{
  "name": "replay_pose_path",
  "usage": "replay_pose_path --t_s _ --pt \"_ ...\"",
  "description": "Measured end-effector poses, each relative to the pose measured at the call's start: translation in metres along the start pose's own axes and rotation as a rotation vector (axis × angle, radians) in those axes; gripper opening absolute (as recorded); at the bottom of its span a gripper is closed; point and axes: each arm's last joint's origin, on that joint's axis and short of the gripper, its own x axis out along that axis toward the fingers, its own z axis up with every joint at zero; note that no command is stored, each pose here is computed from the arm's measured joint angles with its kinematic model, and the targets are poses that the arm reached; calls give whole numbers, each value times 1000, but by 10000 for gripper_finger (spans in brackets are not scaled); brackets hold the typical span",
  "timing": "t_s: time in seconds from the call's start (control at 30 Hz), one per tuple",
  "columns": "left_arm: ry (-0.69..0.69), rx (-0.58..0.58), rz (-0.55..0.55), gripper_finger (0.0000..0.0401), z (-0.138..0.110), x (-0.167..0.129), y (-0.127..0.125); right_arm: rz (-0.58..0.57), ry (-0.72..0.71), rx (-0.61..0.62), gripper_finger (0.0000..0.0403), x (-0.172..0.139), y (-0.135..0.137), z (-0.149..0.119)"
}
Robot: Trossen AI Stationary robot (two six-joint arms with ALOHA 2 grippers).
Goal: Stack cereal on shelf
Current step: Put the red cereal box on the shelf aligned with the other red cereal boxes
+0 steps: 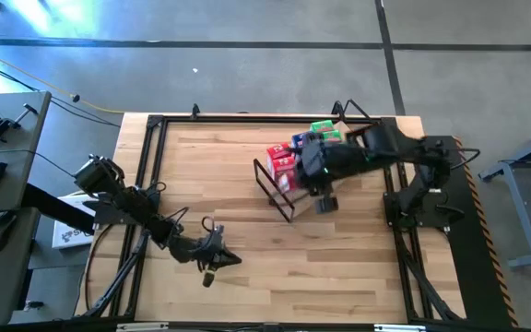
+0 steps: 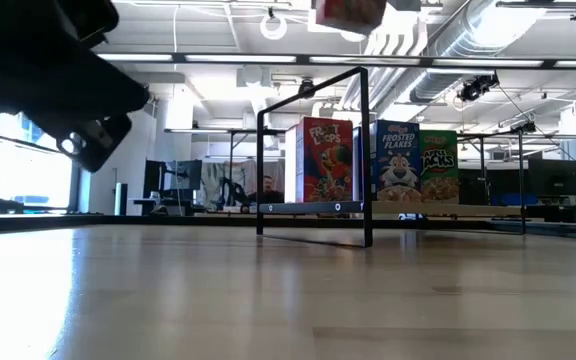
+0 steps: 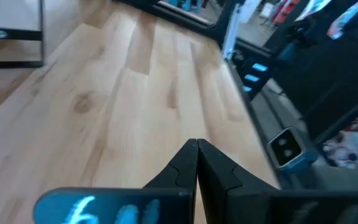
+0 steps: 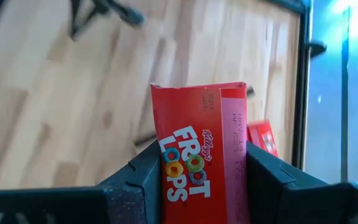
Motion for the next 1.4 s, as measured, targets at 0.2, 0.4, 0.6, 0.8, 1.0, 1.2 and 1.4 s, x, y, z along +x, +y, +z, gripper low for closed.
replay_pose_path --t_s 0.2,0.4,0.6,0.8,1.0,1.2,1.4 --pt "-34 3 -56 1 10 5 5 48 94 25 147 16 -33 -15" --pt "-139 -10 -113 1 16 -5 21 83 184 34 147 49 -39 -35" --pt "-225 -53 -131 1 17 -21 43 100 98 78 147 66 -42 -65" --pt "-227 -79 -114 1 18 -22 54 125 78 55 147 101 -38 -86" --pt "-230 -80 -99 1 20 -21 57 130 70 36 147 128 -33 -98" --pt "-228 -79 -99 1 20 -21 57 131 65 36 147 144 -28 -105" --pt "-230 -79 -95 1 20 -21 57 98 36 40 147 153 -28 -107"
